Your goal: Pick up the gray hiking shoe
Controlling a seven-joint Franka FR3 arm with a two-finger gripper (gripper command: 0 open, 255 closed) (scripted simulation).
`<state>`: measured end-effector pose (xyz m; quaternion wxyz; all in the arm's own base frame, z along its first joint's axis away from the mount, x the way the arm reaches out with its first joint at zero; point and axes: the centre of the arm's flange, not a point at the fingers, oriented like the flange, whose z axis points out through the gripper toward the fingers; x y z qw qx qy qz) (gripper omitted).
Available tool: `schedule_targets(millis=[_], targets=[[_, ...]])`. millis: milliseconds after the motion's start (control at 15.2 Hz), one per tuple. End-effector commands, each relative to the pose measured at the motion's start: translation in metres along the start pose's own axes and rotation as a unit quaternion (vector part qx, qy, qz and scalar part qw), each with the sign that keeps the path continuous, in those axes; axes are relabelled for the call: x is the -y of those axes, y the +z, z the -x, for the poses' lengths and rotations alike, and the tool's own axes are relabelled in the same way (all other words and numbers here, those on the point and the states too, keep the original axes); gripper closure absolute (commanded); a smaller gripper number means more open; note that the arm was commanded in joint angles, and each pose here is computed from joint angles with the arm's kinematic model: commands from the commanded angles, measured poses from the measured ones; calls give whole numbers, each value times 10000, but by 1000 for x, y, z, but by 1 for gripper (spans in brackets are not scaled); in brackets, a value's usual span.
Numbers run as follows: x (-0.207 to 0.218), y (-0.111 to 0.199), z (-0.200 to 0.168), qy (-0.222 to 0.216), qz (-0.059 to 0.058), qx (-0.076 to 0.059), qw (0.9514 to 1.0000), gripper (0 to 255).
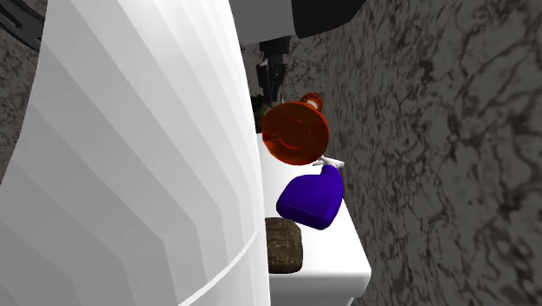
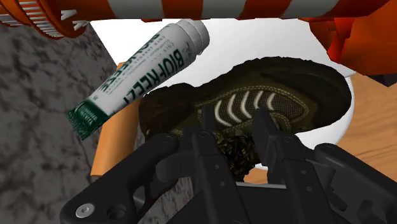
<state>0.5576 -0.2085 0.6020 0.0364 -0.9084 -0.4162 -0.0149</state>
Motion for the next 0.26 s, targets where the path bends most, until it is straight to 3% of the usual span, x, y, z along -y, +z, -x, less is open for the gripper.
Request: schedule_targets(millis=[0,198], targets=[[1,-11,-1,-1,2,-1,10000,255],[1,-17,-1,-1,2,-1,10000,255]])
